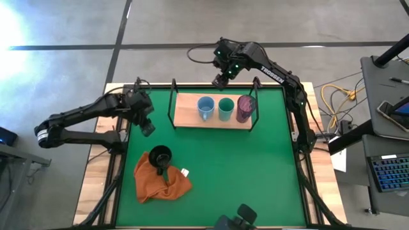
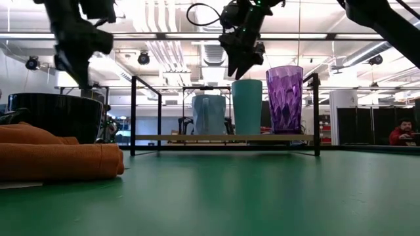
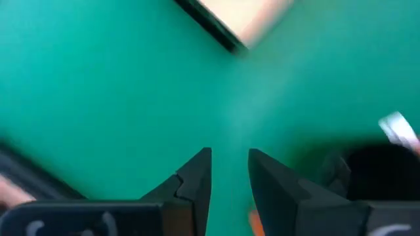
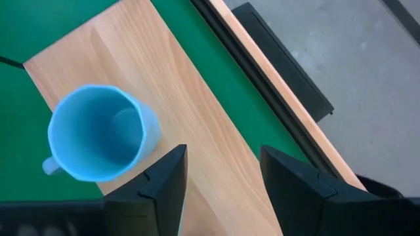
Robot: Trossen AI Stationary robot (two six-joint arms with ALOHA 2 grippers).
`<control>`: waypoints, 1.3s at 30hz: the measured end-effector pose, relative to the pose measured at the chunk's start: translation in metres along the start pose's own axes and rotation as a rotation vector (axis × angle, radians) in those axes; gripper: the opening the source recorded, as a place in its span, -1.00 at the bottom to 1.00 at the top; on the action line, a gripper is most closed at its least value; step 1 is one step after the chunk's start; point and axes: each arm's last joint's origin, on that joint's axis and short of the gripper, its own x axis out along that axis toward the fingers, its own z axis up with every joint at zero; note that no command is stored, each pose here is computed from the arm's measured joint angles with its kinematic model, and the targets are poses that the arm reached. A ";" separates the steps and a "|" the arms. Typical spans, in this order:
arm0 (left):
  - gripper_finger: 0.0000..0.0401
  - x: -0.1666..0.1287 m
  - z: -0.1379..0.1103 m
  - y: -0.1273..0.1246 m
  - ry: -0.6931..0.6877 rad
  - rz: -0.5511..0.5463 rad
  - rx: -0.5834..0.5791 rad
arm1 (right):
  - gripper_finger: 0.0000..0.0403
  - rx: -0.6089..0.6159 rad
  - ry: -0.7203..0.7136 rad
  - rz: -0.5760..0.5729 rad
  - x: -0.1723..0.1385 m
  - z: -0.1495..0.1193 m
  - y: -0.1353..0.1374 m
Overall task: Stack small to large cups/mugs on shelf
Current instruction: Put the black mug on the shelf
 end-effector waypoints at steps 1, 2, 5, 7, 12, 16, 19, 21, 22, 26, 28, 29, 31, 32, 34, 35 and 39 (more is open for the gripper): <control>-0.57 0.002 -0.004 -0.001 0.034 -0.044 0.007 | -0.09 0.000 0.009 0.000 0.000 -0.001 0.000; -0.57 0.004 -0.008 -0.002 0.058 -0.088 0.010 | -0.09 0.000 0.015 -0.001 0.000 -0.001 0.000; -0.57 0.007 -0.018 -0.004 0.096 -0.154 -0.003 | -0.09 0.000 0.024 -0.001 0.000 -0.002 0.000; -0.57 0.007 -0.025 -0.004 0.101 -0.169 -0.027 | -0.09 0.000 0.025 -0.001 0.000 -0.002 0.000; -0.57 -0.001 -0.038 -0.007 0.105 -0.299 -0.099 | -0.10 0.000 0.026 -0.002 0.000 -0.002 0.000; -0.57 0.000 -0.047 -0.007 0.136 -0.349 -0.174 | -0.10 -0.002 0.024 -0.002 0.000 -0.002 0.000; -0.57 0.007 -0.049 -0.006 0.163 -0.344 -0.243 | -0.11 -0.004 0.019 -0.001 0.000 -0.002 0.000; -0.57 0.015 -0.051 -0.006 0.197 -0.367 -0.286 | -0.11 -0.006 0.016 -0.001 0.000 -0.002 0.000; -0.57 0.019 -0.051 -0.007 0.210 -0.383 -0.295 | -0.11 -0.006 0.014 -0.001 0.000 -0.001 0.000; -0.57 0.031 -0.051 -0.010 0.224 -0.398 -0.300 | -0.11 -0.006 0.014 -0.001 0.000 -0.001 0.000; -0.57 0.034 -0.051 -0.011 0.225 -0.399 -0.293 | -0.11 -0.004 0.015 -0.001 0.000 -0.001 0.000; -0.57 0.036 -0.051 -0.012 0.228 -0.394 -0.290 | -0.12 -0.004 0.017 -0.001 0.000 -0.002 0.000; -0.57 0.038 -0.052 -0.013 0.222 -0.351 -0.270 | -0.12 -0.004 0.026 -0.002 0.000 -0.002 0.000; -0.57 0.038 -0.052 -0.014 0.208 -0.324 -0.256 | -0.12 -0.004 0.028 -0.002 0.000 -0.003 0.000; -0.57 0.036 -0.051 -0.016 0.175 -0.288 -0.231 | -0.11 -0.004 0.031 -0.003 0.000 -0.003 0.000; -0.57 0.035 -0.051 -0.018 0.162 -0.277 -0.227 | -0.11 -0.004 0.032 -0.003 0.000 -0.003 0.000; -0.57 0.034 -0.052 -0.027 0.130 -0.269 -0.217 | -0.11 -0.004 0.033 -0.003 0.000 -0.003 0.000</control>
